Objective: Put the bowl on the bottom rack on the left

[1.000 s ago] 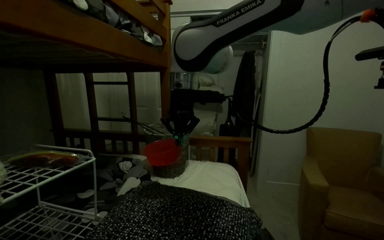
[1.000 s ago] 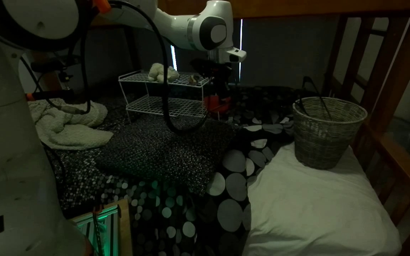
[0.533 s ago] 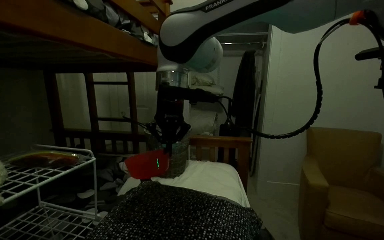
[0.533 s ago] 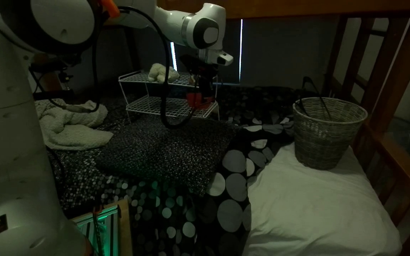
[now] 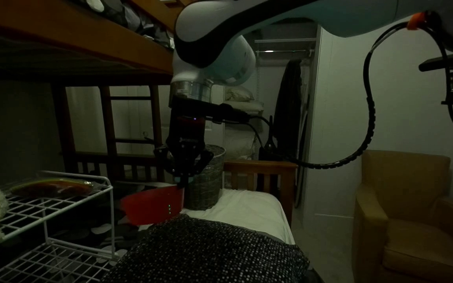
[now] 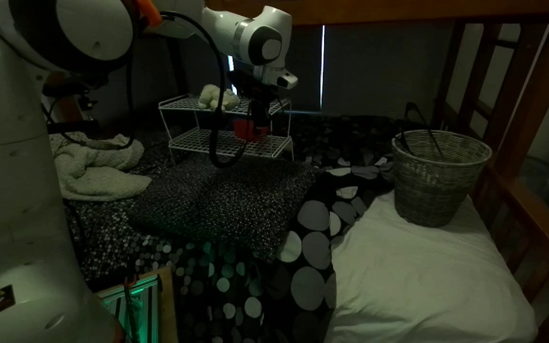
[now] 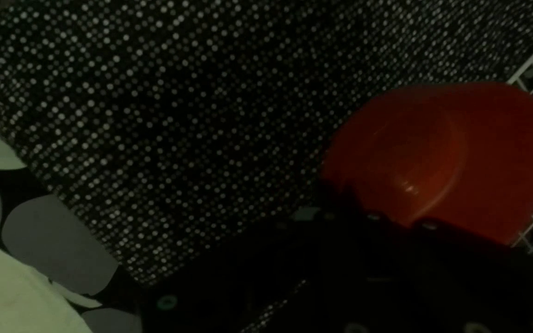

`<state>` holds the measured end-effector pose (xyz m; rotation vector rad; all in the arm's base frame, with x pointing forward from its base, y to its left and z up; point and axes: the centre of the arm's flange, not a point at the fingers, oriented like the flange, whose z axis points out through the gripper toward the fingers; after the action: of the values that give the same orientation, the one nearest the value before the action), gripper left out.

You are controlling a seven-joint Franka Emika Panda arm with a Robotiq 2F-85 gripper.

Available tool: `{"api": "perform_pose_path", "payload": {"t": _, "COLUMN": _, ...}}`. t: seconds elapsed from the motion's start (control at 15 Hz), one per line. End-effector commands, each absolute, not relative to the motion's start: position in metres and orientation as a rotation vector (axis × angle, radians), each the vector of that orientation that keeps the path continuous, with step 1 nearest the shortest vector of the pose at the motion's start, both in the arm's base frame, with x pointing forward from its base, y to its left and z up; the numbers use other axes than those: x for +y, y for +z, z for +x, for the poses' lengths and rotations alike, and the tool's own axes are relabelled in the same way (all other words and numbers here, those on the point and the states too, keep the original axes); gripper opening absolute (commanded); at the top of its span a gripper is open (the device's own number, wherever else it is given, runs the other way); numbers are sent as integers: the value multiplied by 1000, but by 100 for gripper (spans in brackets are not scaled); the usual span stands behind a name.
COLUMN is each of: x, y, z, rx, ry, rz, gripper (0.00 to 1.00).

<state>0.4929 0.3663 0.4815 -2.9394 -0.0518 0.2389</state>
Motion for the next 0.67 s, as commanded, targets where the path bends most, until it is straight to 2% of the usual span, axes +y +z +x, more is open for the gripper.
{"api": "perform_pose_path", "payload": {"t": 0.0, "x": 393, "y": 477, "z": 480, "rx": -96, "ry": 383, "rz": -2893, "gripper": 1}}
{"api": "perform_pose_path", "payload": {"t": 0.27, "x": 397, "y": 484, "z": 468, "rx": -179, "ry": 434, "rz": -2895, "gripper": 1}}
{"api": "perform_pose_path", "payload": {"t": 0.33, "x": 401, "y": 474, "z": 469, "rx": -137, "ry": 397, "rz": -2901, "gripper": 4}}
{"api": "perform_pose_path", "payload": {"t": 0.6, "x": 411, "y": 473, "z": 466, "rx": -130, "ry": 354, "rz": -2929, "gripper": 1}}
